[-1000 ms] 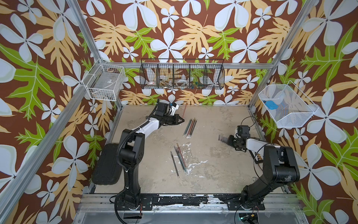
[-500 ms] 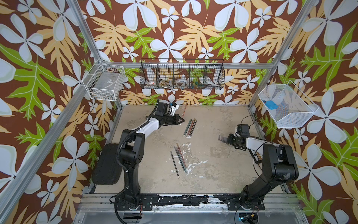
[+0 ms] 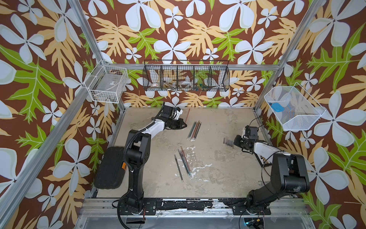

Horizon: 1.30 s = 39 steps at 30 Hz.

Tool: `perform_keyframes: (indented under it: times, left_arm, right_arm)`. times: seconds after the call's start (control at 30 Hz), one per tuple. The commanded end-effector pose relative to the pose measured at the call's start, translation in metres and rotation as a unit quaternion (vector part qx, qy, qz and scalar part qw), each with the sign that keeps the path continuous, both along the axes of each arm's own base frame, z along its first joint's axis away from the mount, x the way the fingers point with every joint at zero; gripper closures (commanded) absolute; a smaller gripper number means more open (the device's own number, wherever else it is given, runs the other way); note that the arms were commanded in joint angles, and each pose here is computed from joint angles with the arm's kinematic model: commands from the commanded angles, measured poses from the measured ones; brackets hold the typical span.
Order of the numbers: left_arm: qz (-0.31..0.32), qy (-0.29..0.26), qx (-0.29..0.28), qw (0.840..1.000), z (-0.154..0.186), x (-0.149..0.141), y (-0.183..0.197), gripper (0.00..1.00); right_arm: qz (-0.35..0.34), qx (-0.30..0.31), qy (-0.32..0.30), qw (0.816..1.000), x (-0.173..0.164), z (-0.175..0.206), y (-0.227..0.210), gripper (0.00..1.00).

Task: Remove the protective cover of the pencils
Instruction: Place the protective sleeve at the center of the board, then place the pencil at the center of the board.

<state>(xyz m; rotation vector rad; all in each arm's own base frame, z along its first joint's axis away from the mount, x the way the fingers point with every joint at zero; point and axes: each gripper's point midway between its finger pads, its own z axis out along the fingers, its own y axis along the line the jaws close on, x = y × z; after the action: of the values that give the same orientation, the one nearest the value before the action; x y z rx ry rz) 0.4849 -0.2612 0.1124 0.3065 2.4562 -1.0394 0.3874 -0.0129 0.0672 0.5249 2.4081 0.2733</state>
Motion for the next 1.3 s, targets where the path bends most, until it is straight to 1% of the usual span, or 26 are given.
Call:
perform_keyframes:
  times: [0.0,0.13,0.43,0.6,0.73,0.87,0.93,1.07,1.27]
  left_arm:
    - [-0.005,0.021,0.027,0.999,-0.017,-0.005,0.006,1.0]
    - [-0.013,0.034,0.039,0.999,-0.028,-0.009,0.008,1.0]
    - [-0.026,0.069,0.039,0.997,-0.054,-0.014,0.004,1.0]
    - [-0.03,0.079,0.052,0.995,-0.066,-0.017,0.0,0.94]
    - [-0.033,0.077,0.063,0.994,-0.068,-0.02,-0.007,0.93]
    - [-0.032,0.074,0.068,0.994,-0.068,-0.018,-0.008,0.86]
    - [-0.032,0.07,0.068,0.995,-0.066,-0.017,-0.008,0.85]
    - [-0.03,0.063,0.069,0.995,-0.062,-0.014,-0.008,0.8]
    - [-0.033,0.056,0.063,0.996,-0.057,-0.012,-0.011,0.81]
  right_arm:
    - [-0.001,-0.001,-0.039,0.999,0.003,0.018,0.0,0.81]
    - [-0.013,-0.012,-0.056,0.998,-0.001,0.029,-0.006,0.82]
    - [-0.011,0.005,-0.054,0.998,-0.004,0.023,-0.004,0.82]
    - [-0.011,0.008,-0.055,0.998,-0.005,0.024,-0.005,0.82]
    - [-0.009,0.011,-0.055,0.998,-0.005,0.023,-0.004,0.83]
    - [-0.005,0.015,-0.054,0.998,-0.004,0.022,-0.002,0.83]
    - [-0.005,0.015,-0.054,0.998,-0.005,0.021,-0.002,0.83]
    - [-0.005,0.016,-0.054,0.998,-0.005,0.021,-0.002,0.83]
    - [-0.003,0.018,-0.054,0.998,-0.005,0.02,-0.001,0.83]
